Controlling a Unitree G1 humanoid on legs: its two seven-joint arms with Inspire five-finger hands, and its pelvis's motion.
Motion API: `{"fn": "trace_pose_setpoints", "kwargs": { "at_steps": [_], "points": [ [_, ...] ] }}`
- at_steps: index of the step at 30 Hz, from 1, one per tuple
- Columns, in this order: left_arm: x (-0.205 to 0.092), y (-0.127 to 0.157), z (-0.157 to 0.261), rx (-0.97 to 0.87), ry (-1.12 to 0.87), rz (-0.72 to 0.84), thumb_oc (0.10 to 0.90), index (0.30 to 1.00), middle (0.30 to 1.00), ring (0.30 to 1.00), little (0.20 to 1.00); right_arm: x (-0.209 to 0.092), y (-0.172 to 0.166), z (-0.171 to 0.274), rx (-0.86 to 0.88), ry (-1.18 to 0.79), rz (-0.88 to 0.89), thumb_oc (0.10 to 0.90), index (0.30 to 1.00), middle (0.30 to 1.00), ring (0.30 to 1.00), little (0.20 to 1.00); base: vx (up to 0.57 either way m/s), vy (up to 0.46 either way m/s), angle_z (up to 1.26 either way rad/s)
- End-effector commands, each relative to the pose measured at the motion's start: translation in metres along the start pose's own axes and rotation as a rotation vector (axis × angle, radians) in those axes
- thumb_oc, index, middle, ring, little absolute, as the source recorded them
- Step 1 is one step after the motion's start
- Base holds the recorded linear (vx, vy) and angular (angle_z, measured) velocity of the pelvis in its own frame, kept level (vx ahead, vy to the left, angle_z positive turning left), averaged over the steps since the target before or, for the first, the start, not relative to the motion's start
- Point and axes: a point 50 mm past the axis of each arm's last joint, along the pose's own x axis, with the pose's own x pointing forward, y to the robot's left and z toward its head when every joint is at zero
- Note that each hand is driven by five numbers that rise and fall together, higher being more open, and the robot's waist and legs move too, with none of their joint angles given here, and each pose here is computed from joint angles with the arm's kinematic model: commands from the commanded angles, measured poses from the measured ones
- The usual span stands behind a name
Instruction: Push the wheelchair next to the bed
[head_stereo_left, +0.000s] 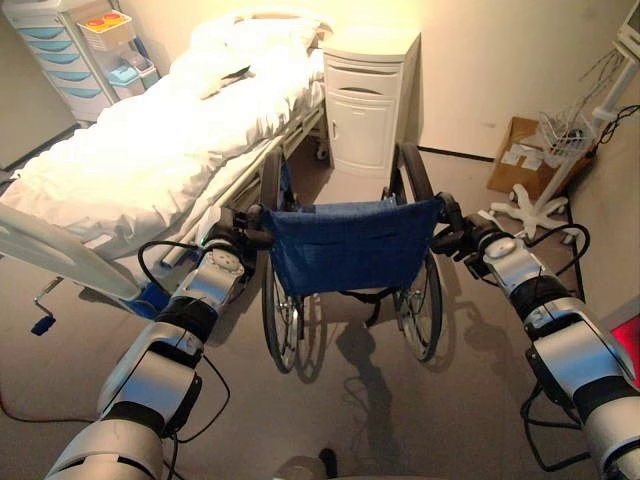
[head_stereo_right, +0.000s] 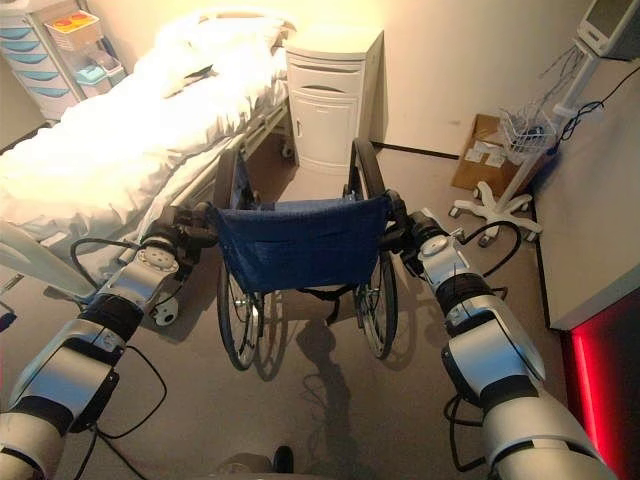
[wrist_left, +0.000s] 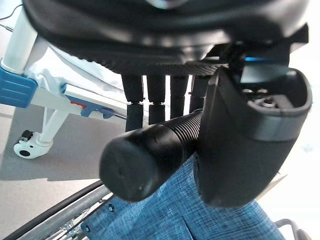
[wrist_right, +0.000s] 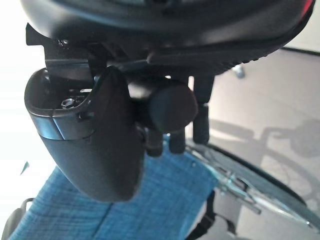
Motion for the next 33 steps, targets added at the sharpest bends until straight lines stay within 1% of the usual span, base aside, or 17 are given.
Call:
{"fn": "trace_pose_setpoints", "kwargs": {
  "at_steps": [1, 2, 4, 6, 9, 12, 15, 20, 25, 27, 33],
  "points": [
    [-0.011, -0.047, -0.054, 0.08, 0.145, -0.177, 0.4, 0.3, 0.3, 0.3, 0.3, -0.006, 0.007, 0.023, -0.196, -0.208, 0.091, 0.4, 0.3, 0.3, 0.3, 0.3, 0.17, 0.026, 0.22],
    [-0.012, -0.051, -0.051, 0.082, 0.133, -0.183, 0.4, 0.3, 0.3, 0.3, 0.3, -0.006, 0.01, 0.022, -0.148, -0.193, 0.098, 0.4, 0.3, 0.3, 0.3, 0.3, 0.15, 0.021, 0.19],
    [-0.012, -0.053, -0.048, 0.085, 0.122, -0.186, 0.4, 0.3, 0.3, 0.3, 0.3, -0.005, 0.014, 0.02, -0.118, -0.182, 0.105, 0.4, 0.3, 0.3, 0.3, 0.3, 0.11, 0.006, 0.11],
    [-0.012, -0.052, -0.041, 0.101, 0.098, -0.191, 0.4, 0.3, 0.3, 0.3, 0.3, -0.004, 0.028, 0.011, -0.065, -0.154, 0.1, 0.4, 0.3, 0.3, 0.3, 0.3, 0.09, -0.034, -0.23],
    [-0.013, -0.058, -0.037, 0.117, 0.092, -0.225, 0.4, 0.3, 0.3, 0.3, 0.3, -0.004, 0.043, -0.007, -0.024, -0.112, 0.106, 0.4, 0.3, 0.3, 0.3, 0.3, 0.09, -0.075, -0.42],
    [-0.016, -0.068, -0.035, 0.123, 0.095, -0.252, 0.4, 0.3, 0.3, 0.3, 0.3, -0.004, 0.049, -0.012, -0.014, -0.1, 0.116, 0.4, 0.3, 0.3, 0.3, 0.3, 0.08, -0.119, -0.22],
    [-0.016, -0.073, -0.025, 0.117, 0.075, -0.264, 0.4, 0.3, 0.3, 0.3, 0.3, -0.004, 0.048, -0.008, -0.01, -0.119, 0.101, 0.4, 0.3, 0.3, 0.3, 0.3, 0.07, -0.228, -0.05],
    [-0.011, -0.063, -0.014, 0.126, 0.048, -0.244, 0.4, 0.3, 0.3, 0.3, 0.3, -0.006, 0.045, 0.008, -0.012, -0.139, 0.079, 0.4, 0.3, 0.3, 0.3, 0.3, 0.09, -0.299, 0.31],
    [-0.013, -0.069, -0.014, 0.14, 0.067, -0.257, 0.4, 0.3, 0.3, 0.3, 0.3, -0.006, 0.03, 0.001, -0.002, -0.091, 0.068, 0.4, 0.3, 0.3, 0.3, 0.3, 0.11, -0.189, 0.83],
    [-0.013, -0.071, -0.015, 0.128, 0.08, -0.25, 0.4, 0.3, 0.3, 0.3, 0.3, -0.005, 0.029, -0.002, -0.004, -0.09, 0.076, 0.4, 0.3, 0.3, 0.3, 0.3, 0.12, -0.079, 0.48],
    [-0.01, -0.068, -0.018, 0.097, 0.127, -0.214, 0.4, 0.3, 0.3, 0.3, 0.3, -0.006, 0.027, 0.015, -0.079, -0.165, 0.086, 0.4, 0.3, 0.3, 0.3, 0.3, 0.13, -0.047, 0.14]
  ]
}}
